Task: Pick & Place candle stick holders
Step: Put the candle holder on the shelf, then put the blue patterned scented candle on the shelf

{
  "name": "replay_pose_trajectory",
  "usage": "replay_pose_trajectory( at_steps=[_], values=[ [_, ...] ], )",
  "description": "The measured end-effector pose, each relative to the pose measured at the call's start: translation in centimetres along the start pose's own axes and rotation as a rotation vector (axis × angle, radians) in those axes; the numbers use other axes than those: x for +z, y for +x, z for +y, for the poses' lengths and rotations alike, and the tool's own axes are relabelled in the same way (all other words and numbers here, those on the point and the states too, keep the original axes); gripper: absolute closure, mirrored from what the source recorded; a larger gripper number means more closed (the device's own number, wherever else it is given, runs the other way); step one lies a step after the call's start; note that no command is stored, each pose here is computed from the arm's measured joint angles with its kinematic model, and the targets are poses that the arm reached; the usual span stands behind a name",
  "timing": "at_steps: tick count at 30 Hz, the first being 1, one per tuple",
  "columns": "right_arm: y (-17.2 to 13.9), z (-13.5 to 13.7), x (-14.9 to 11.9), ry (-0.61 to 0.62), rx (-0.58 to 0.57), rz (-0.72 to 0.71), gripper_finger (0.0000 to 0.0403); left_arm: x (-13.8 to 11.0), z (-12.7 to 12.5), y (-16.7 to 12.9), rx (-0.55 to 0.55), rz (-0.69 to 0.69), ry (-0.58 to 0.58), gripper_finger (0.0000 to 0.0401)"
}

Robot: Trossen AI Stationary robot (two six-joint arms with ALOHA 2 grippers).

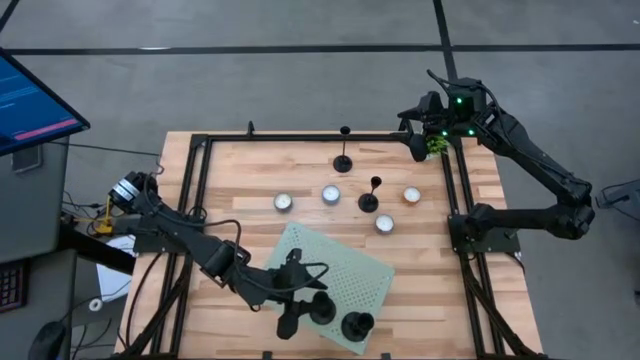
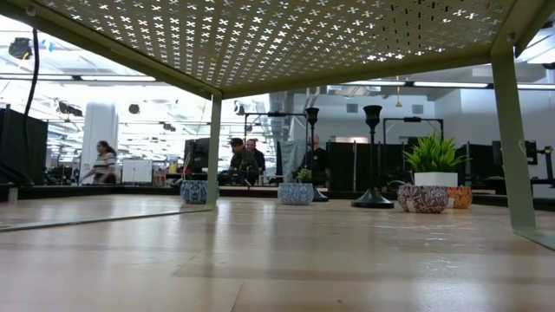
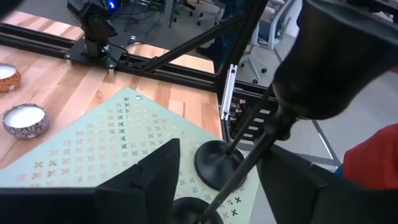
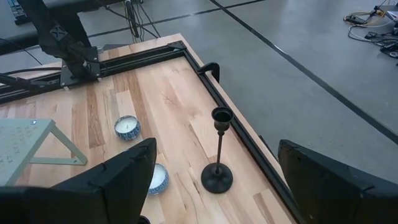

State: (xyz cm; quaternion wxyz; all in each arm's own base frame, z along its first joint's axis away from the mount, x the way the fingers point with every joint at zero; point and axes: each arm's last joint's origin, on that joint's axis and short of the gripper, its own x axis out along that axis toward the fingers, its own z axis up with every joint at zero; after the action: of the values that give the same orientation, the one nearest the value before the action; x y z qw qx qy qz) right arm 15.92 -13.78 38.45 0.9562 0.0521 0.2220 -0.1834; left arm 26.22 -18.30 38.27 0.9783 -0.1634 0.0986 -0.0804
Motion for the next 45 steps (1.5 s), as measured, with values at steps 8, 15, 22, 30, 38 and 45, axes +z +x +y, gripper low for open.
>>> replay_pose_trajectory(
  at_steps=[8,15,22,30,38,45],
  values=[
    [0.0,0.0,0.0,0.000,0.000,0.000,0.0076,0.4,0.1,-0.6,-0.004,-0.008,-0.013,0.0162],
    [0.0,0.1,0.0,-0.002,0.022,-0.003,0.0076,0.8,0.5,-2.1,-0.022,0.055,-0.102,0.0161],
    [0.0,0.1,0.0,-0.001,0.023,-0.002,0.0076,1.4,1.1,-4.4,-0.083,0.155,-0.209,0.0169],
    [0.0,0.1,0.0,-0.001,0.022,-0.002,0.0076,1.9,3.2,-8.5,0.024,0.259,-0.217,0.0196],
    [0.0,0.1,0.0,-0.002,0.022,-0.003,0.0076,2.7,6.5,-10.5,0.449,0.135,0.125,0.0201],
    [0.0,0.1,0.0,-0.009,0.021,-0.003,0.0076,4.0,11.3,-11.0,0.637,0.180,0.182,0.0150]
  ],
)
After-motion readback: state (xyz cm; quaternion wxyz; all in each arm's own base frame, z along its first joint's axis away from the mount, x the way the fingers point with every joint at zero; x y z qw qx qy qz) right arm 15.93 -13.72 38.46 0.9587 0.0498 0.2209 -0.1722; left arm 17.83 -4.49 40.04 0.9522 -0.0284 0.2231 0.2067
